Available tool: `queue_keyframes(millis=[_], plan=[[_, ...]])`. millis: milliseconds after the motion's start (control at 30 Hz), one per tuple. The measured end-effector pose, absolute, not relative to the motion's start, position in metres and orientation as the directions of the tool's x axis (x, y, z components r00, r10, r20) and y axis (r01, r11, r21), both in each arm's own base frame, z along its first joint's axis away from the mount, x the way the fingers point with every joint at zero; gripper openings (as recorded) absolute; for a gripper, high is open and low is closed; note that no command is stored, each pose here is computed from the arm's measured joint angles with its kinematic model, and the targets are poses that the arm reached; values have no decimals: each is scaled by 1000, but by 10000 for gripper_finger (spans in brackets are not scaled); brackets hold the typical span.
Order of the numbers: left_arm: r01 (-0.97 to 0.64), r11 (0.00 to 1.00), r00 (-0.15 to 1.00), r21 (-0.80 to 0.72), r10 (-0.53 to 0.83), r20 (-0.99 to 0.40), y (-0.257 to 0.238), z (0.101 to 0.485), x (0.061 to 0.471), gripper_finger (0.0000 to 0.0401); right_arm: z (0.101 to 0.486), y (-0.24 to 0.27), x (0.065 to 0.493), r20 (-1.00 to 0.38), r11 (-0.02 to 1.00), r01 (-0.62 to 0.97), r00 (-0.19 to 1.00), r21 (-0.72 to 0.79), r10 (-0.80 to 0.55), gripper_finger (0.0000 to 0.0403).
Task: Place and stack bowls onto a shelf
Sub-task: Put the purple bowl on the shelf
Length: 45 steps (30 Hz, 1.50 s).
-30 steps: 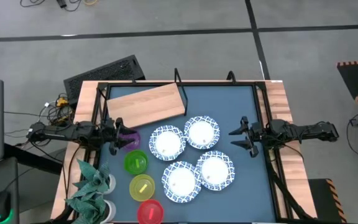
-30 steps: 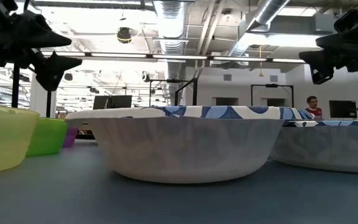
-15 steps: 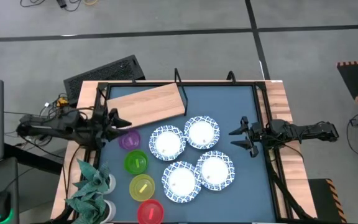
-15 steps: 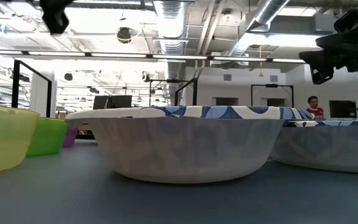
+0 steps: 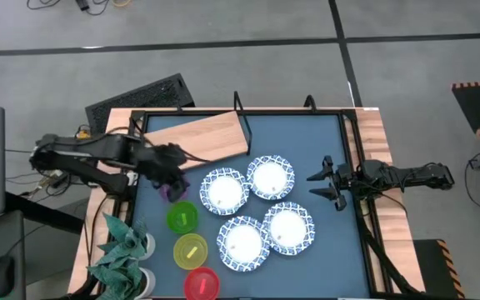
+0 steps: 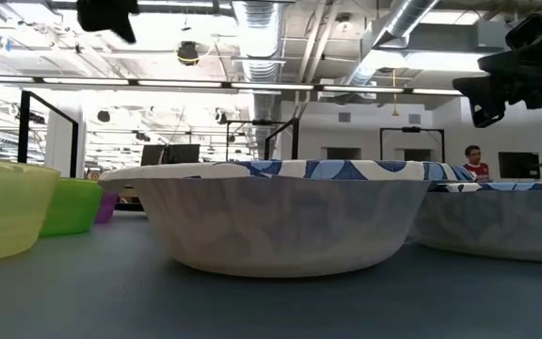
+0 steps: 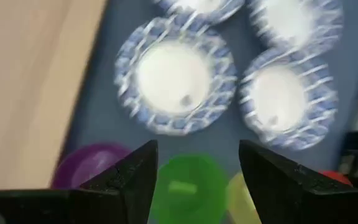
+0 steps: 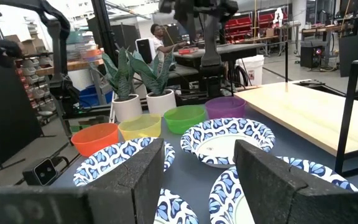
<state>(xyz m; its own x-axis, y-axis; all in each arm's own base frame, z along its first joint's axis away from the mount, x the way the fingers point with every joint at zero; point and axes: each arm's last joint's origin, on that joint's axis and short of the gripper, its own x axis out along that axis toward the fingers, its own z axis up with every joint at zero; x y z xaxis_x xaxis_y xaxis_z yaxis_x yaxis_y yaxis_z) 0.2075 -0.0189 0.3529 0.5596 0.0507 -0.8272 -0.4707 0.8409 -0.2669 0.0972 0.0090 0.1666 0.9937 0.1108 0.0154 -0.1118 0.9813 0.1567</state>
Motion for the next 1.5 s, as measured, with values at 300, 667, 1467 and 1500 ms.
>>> queue_keyframes(millis=[300, 667, 1467, 1500], plan=[[-852, 487, 390, -194, 341, -855, -11, 317, 244, 209, 167, 9, 97, 15, 981, -111, 994, 157, 110, 220], [-962, 266, 133, -56, 281, -950, -10, 272, 269, 209, 167, 9, 97, 15, 981, -111, 994, 157, 110, 220], [-986, 51, 166, -160, 140, -976, -25, 239, 236, 209, 167, 9, 97, 22, 981, -112, 994, 157, 110, 220], [-983, 19, 183, -182, 151, -972, -24, 234, 232, 209, 167, 9, 97, 23, 981, -113, 994, 157, 110, 220]])
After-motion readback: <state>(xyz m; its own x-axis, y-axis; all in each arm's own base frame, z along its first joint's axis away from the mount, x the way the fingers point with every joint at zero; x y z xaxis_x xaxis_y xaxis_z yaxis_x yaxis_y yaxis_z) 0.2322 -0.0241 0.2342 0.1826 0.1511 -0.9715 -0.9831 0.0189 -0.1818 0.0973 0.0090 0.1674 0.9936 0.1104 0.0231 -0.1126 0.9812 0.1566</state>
